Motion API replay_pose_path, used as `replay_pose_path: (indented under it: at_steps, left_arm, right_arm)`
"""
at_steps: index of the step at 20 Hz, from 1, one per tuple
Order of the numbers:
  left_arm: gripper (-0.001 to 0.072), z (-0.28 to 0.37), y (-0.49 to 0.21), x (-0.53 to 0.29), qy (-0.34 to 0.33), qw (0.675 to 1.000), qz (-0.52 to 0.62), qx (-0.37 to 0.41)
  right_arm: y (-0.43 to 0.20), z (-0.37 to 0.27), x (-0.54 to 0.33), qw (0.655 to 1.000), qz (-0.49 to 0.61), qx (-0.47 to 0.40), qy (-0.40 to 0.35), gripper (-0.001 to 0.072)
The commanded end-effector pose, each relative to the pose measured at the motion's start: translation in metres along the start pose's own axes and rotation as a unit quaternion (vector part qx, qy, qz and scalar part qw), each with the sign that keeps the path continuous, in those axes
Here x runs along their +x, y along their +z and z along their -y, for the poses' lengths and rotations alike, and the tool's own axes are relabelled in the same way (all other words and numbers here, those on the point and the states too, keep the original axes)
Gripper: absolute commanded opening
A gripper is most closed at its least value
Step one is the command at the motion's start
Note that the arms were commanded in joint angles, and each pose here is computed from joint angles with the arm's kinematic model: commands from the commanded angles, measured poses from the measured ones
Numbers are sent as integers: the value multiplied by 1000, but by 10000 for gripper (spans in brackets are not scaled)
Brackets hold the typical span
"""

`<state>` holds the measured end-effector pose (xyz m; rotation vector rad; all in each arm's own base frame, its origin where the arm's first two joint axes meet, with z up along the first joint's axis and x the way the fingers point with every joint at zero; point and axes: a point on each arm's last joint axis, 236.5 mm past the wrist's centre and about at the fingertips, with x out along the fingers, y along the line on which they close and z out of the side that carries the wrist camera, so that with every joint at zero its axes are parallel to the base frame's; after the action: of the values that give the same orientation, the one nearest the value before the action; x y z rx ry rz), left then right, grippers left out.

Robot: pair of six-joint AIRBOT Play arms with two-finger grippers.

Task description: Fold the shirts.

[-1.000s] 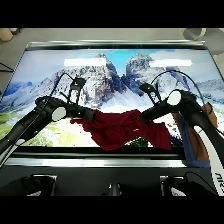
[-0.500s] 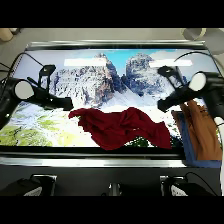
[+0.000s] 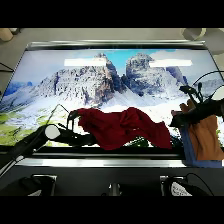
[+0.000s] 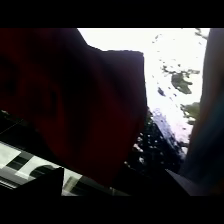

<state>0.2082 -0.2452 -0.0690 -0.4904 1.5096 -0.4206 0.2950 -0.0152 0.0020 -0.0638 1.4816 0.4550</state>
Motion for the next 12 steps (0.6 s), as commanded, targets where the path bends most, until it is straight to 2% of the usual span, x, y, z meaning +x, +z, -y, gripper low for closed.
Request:
replay_pose_path:
  at_steps: [1,5,6,7,9,10,11,12]
  left_arm:
    - [720,13,-6,41,-35,998,16,-57]
    - [704,27,10,50,-49,996,51,-52]
    - [630,29,15,49,-51,996,59,-51]
    - [591,30,23,48,-52,994,74,-54]
    - [589,28,35,48,-54,990,97,-88]
    - [565,26,36,49,-53,988,98,-103]
    - [425,23,35,52,-50,988,95,-108]
    - [357,21,34,55,-46,989,91,-109]
  right_arm:
    - [-12,-27,23,997,-4,4,72,711]
    - [-20,-36,45,995,-4,5,95,710]
    - [-18,-39,50,995,3,6,104,710]
    - [-16,-44,54,993,10,11,116,710]
    - [-10,-51,65,990,17,25,139,709]
    - [-8,-52,71,990,13,24,142,709]
    - [-5,-55,79,990,7,16,140,709]
    - [0,-59,88,991,5,4,135,709]
